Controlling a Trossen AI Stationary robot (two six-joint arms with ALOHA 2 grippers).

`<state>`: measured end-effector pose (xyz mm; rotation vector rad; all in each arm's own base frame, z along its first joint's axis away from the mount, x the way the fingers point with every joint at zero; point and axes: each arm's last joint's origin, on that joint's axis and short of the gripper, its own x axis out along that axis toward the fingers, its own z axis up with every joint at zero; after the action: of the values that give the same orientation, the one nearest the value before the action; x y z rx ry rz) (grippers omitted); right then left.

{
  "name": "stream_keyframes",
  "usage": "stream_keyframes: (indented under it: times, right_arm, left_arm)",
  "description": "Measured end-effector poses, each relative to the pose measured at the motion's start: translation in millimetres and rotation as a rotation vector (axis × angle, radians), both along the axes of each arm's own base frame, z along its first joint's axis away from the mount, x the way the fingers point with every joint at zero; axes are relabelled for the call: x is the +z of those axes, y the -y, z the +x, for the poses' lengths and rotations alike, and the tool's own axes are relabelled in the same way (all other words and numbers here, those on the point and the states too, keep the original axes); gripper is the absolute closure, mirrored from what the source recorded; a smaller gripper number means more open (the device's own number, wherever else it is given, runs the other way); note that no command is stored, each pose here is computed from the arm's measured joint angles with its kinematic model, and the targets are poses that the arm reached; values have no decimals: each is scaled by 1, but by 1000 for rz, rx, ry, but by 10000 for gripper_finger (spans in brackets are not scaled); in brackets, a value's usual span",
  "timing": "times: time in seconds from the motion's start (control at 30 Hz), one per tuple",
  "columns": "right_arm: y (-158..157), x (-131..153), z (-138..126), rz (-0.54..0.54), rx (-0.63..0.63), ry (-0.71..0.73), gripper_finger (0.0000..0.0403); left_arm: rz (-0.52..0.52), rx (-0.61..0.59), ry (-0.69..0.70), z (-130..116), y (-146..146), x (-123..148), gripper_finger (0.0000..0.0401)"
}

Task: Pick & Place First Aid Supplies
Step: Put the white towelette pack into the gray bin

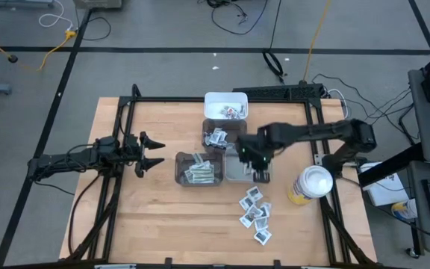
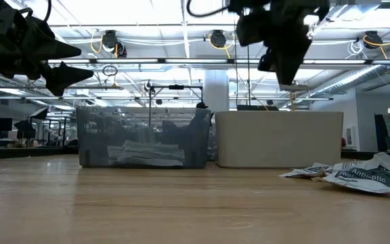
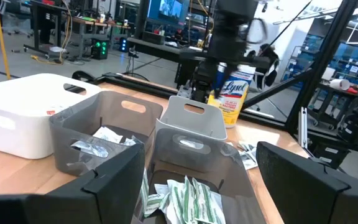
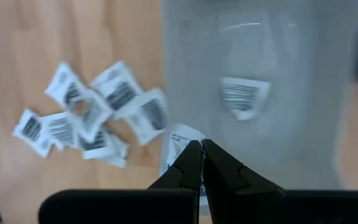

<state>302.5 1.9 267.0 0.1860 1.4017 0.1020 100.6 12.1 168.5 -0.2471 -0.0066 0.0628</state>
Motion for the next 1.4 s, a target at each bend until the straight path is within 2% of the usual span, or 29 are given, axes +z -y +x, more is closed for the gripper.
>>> stream_keyframes:
  times: [0.13,0.23,0.37,0.6,0.9,1.03,1.27,1.4]
  right_arm:
    - [27,0,-4,-10,-49,-19,403]
    - [35,-5,1,-16,-58,-9,403]
    - [36,-26,10,-57,-57,-47,403]
    - [35,-56,30,-91,-46,-24,403]
    - [36,-80,47,-122,-20,-7,398]
    - [36,-79,48,-122,-22,11,361]
    - [36,-80,48,-127,-33,5,249]
    - [36,-73,45,-128,-54,5,212]
  left_arm:
    - [0,0,0,0,0,0,91]
    - [0,0,0,0,0,0,91]
    - [0,0,0,0,0,0,91]
    - [0,0,0,0,0,0,91]
    - [0,0,0,0,0,0,91]
    - [0,0,0,0,0,0,91]
    - [0,0,0,0,0,0,91]
    - [0,0,1,0,0,0,91]
